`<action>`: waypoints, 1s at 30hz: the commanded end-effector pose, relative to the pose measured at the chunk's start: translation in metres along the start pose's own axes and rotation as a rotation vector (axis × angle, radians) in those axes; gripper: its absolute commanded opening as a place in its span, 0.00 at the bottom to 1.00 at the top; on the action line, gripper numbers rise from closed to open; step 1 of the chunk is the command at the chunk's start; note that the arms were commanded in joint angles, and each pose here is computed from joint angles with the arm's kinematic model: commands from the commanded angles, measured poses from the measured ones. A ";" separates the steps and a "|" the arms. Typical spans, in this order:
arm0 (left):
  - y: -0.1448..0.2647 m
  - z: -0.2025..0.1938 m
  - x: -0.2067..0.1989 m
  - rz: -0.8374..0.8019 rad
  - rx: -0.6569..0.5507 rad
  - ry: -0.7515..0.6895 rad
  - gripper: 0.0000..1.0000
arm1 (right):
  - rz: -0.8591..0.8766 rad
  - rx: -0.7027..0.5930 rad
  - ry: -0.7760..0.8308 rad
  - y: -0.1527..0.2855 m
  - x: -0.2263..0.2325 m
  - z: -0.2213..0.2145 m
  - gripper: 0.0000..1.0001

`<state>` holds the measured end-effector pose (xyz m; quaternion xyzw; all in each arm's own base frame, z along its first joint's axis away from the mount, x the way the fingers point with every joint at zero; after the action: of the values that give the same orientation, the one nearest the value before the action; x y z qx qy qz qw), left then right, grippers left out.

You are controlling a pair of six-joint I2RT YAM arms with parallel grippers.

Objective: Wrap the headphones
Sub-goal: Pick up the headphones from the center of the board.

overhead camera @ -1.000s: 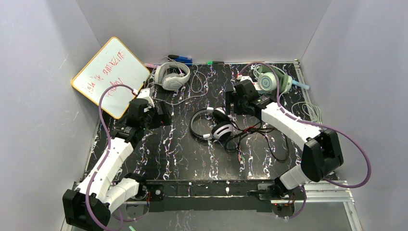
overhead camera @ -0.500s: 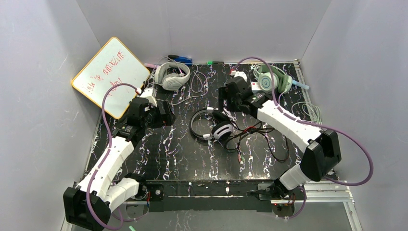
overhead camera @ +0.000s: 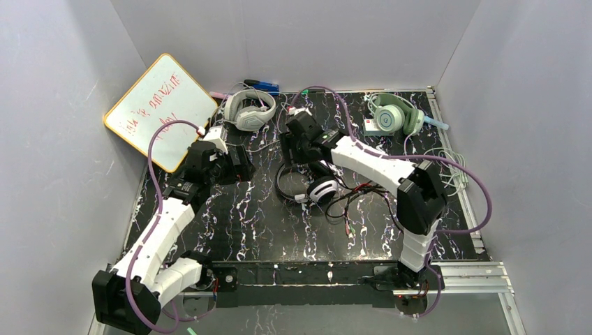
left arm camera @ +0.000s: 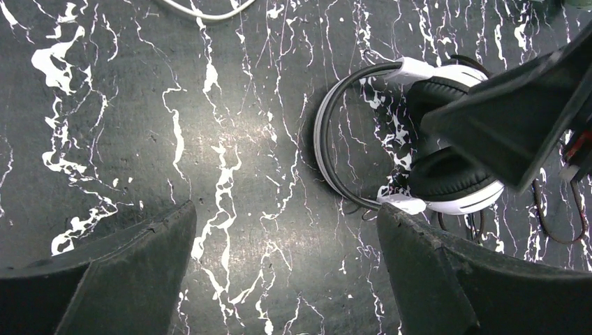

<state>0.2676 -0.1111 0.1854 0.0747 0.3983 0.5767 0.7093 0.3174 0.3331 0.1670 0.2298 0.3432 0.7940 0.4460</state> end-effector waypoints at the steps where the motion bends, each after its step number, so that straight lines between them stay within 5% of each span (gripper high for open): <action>1: -0.013 -0.015 0.007 0.029 0.056 0.060 0.98 | -0.048 0.027 -0.020 0.006 0.000 -0.009 0.78; 7: -0.037 -0.024 0.000 0.071 0.087 0.079 0.98 | -0.237 0.038 -0.047 0.024 -0.041 -0.038 0.98; 19: -0.088 -0.030 -0.016 0.176 0.109 0.034 0.98 | -0.263 0.142 -0.130 0.027 -0.080 -0.083 0.99; 30: -0.106 -0.057 -0.040 0.192 0.147 0.036 0.97 | -0.073 0.144 -0.241 0.020 -0.081 -0.105 0.90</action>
<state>0.3105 -0.1945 0.1007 0.1736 0.4427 0.5959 0.6472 0.2772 0.2145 0.0997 0.3182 0.3856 0.6936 0.5186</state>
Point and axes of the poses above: each gripper's point midway between its finger pads, its own y axis back along the fingers, its own x axis along the line the jaws close on, z = x × y, the point moved 2 cm from there along y, back along the fingers, and after that the axes turned 10 degrees about y, right-handed, at the moved point
